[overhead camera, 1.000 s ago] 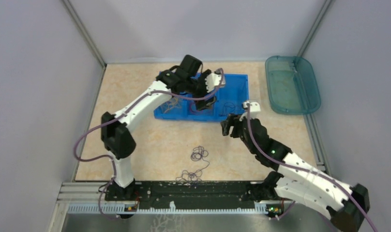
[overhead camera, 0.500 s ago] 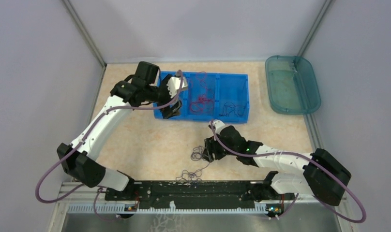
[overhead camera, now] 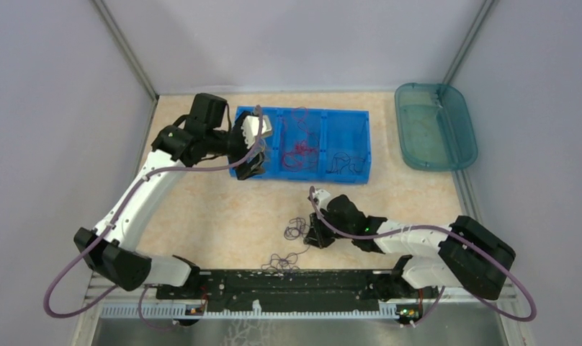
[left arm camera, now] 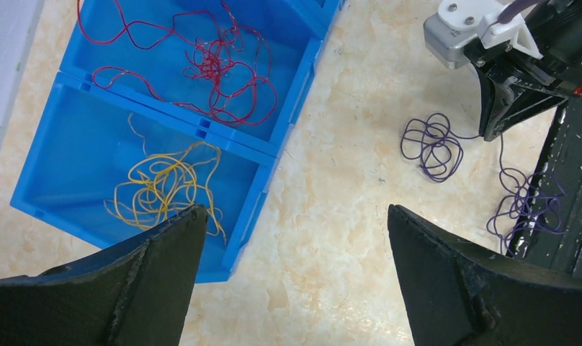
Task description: Untangle the cables
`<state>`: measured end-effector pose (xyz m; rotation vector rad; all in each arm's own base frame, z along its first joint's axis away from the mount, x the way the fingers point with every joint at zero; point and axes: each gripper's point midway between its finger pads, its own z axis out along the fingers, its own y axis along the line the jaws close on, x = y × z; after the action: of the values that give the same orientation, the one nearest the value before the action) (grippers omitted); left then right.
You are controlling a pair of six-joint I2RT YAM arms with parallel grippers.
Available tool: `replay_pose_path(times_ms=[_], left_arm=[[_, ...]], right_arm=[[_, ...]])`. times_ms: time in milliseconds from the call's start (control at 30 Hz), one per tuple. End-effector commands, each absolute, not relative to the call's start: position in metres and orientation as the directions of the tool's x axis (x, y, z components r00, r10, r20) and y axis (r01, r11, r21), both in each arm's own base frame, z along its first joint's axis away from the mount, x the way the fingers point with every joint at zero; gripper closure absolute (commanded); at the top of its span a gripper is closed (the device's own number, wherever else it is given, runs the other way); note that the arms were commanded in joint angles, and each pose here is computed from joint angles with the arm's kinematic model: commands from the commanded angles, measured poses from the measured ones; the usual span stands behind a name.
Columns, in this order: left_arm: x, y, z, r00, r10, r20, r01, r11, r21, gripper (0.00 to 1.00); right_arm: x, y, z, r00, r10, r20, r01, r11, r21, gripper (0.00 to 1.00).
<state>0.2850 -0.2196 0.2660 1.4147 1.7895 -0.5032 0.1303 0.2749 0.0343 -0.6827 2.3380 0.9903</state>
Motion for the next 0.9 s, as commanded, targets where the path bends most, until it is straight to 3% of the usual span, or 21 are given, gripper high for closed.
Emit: replay_pose_path(times_ms=[0,200,400,633,767,867], left_arm=[[0.27,-0.22,0.275,-0.054,0.597,-0.8,0.946,0.287,0.15,0.0],[0.246,-0.225,0.297,0.029,0.514,-0.857,0.957,0.232,0.172,0.0],[0.205,-0.232,0.317,0.1,0.413,-0.905,0.979,0.121,0.164,0.0],[0.179,-0.234,0.32,0.167,0.367,-0.915,0.98,0.041,0.196,0.02],[0.177,-0.238,0.329,0.26,0.31,-0.915,0.957,0.043,0.286,0.08],[0.162,-0.242,0.318,0.264,0.301,-0.916,0.963,-0.023,0.27,0.12]], right_arm=[[0.143,0.3,0.085,-0.665,-0.174,-0.727,-0.69,0.517,0.507,1.0],[0.155,0.309,0.207,-0.508,-0.031,-0.861,-0.784,0.43,0.447,1.0],[0.15,0.323,0.307,-0.398,0.087,-0.913,-0.868,0.287,0.406,1.0],[0.14,0.336,0.355,-0.343,0.169,-0.924,-0.917,0.153,0.368,1.0],[0.135,0.344,0.355,-0.352,0.14,-0.925,-0.925,0.101,0.367,1.0],[0.134,0.348,0.354,-0.368,0.132,-0.92,-0.921,0.082,0.38,1.0]])
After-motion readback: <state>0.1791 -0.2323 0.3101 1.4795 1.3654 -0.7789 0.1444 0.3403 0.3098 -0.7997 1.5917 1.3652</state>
